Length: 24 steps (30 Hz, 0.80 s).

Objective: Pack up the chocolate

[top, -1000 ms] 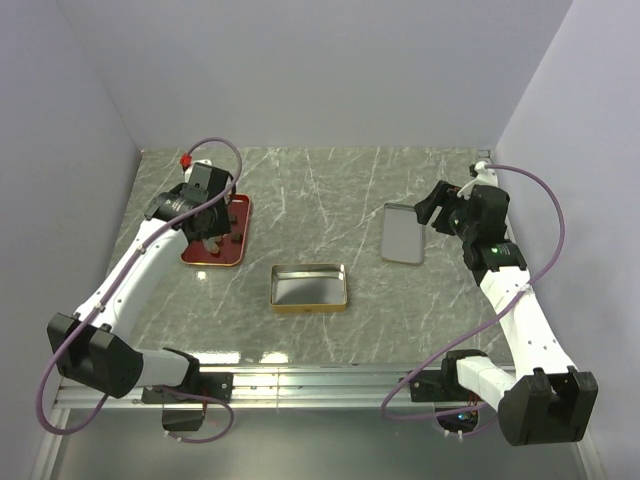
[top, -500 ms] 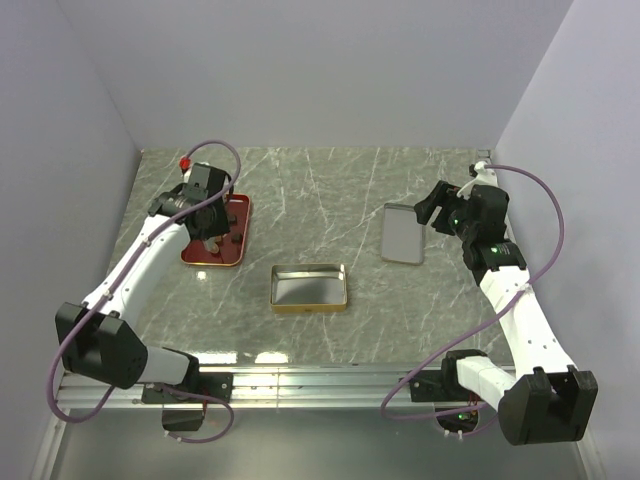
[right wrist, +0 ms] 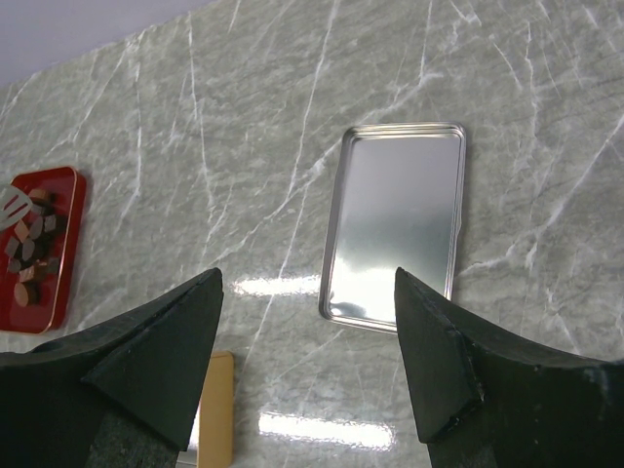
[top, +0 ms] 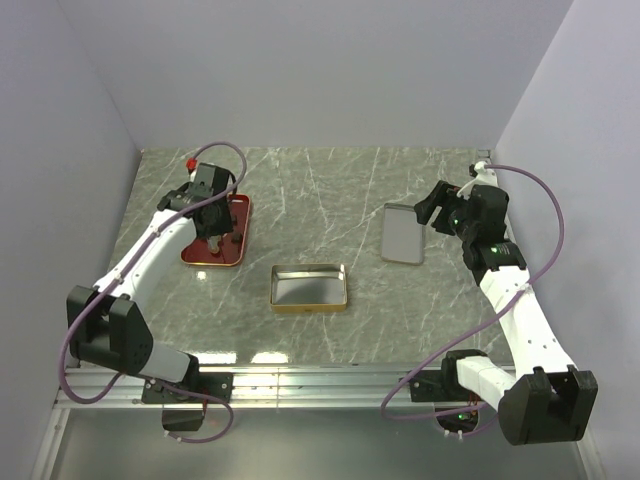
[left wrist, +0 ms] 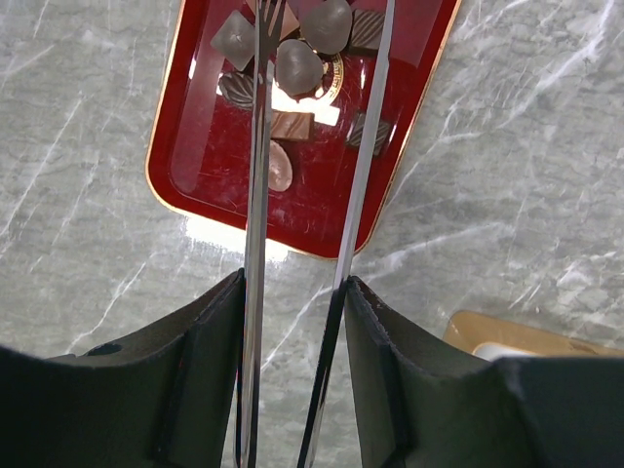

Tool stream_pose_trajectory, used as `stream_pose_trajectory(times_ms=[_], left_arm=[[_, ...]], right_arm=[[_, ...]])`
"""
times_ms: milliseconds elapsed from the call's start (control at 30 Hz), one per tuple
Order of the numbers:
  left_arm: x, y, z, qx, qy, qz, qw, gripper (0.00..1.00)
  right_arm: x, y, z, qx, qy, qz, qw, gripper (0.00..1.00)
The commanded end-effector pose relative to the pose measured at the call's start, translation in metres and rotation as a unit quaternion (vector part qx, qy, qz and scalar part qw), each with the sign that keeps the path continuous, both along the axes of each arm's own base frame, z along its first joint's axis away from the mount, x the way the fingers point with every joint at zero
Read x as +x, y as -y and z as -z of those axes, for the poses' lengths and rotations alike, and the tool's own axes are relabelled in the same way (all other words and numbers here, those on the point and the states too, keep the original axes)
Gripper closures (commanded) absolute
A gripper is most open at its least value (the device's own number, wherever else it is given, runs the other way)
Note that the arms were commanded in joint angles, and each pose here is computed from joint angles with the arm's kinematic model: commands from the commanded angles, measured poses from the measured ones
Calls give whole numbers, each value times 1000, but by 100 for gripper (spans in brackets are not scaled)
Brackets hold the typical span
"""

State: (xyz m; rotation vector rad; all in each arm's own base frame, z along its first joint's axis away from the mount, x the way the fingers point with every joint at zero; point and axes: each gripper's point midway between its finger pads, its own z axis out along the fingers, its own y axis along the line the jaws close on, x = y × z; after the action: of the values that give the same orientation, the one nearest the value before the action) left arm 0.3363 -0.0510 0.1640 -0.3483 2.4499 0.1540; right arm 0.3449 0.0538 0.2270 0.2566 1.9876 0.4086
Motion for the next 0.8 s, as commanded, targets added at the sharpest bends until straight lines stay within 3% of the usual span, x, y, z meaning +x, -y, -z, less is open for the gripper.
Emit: stream_pose_trajectory(times_ms=[0,767], left_arm=[[13,2,-2,-3,21,8,1000,51],[38,-1,21,12,5,19,1000,52]], right_arm=[[6,0,-7,-5,16,2,1000,23],[6,4,-3,-13,13,11,1000,23]])
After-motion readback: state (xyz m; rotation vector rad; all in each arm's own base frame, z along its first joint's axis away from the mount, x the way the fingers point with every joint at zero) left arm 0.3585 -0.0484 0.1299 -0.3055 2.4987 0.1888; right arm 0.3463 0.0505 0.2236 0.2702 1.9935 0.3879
